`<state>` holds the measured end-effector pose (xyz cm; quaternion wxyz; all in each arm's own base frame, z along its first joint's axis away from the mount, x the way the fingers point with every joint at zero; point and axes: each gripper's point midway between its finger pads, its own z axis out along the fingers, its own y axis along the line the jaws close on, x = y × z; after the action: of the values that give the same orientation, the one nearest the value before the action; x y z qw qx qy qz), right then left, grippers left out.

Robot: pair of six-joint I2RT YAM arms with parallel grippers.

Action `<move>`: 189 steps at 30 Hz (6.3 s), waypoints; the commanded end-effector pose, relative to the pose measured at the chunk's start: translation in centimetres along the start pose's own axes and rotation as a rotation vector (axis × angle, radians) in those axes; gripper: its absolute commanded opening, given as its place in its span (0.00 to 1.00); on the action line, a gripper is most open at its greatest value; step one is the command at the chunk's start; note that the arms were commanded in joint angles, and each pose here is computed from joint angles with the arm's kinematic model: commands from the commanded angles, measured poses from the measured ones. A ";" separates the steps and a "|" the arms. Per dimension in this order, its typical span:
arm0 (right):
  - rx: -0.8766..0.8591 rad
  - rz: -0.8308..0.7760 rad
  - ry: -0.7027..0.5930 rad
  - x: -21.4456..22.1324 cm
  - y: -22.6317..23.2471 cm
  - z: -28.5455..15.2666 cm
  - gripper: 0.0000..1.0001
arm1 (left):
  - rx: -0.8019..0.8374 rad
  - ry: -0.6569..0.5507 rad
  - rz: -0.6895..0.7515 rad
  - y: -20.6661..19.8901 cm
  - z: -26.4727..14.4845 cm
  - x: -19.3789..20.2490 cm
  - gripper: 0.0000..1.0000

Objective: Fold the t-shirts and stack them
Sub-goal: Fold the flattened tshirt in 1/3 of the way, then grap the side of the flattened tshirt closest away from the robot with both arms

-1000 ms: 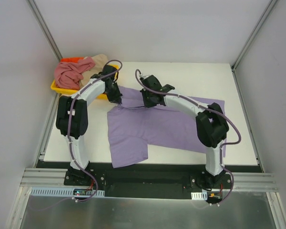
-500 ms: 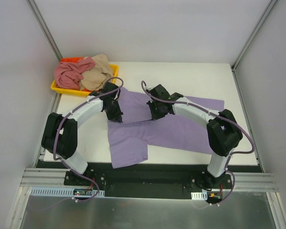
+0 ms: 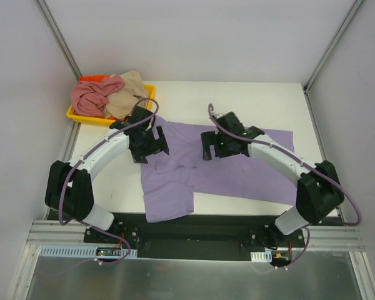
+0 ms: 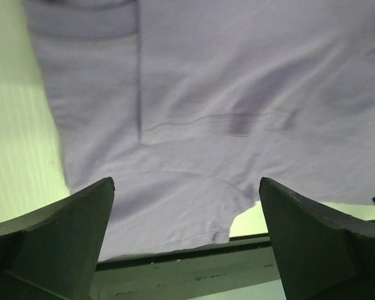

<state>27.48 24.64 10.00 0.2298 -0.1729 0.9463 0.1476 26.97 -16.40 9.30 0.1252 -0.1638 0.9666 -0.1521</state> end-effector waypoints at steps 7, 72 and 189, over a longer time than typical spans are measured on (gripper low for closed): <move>0.150 0.490 -0.037 -1.6 -16.5 -3.1 0.96 | 0.157 -0.154 0.215 -10.7 -0.8 -10.5 0.99; 0.436 0.646 -0.108 -5.6 -41.4 -8.8 0.96 | 0.395 -0.354 0.254 -17.3 0.8 -26.4 0.99; 0.564 0.786 0.069 0.9 -36.1 -12.5 0.96 | 0.213 -0.068 0.107 -6.2 4.9 -11.8 0.99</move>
<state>35.41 -15.47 9.41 0.0911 0.2657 0.9491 -0.1423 40.55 -19.20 5.47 0.1524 -0.1069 0.9561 -0.2264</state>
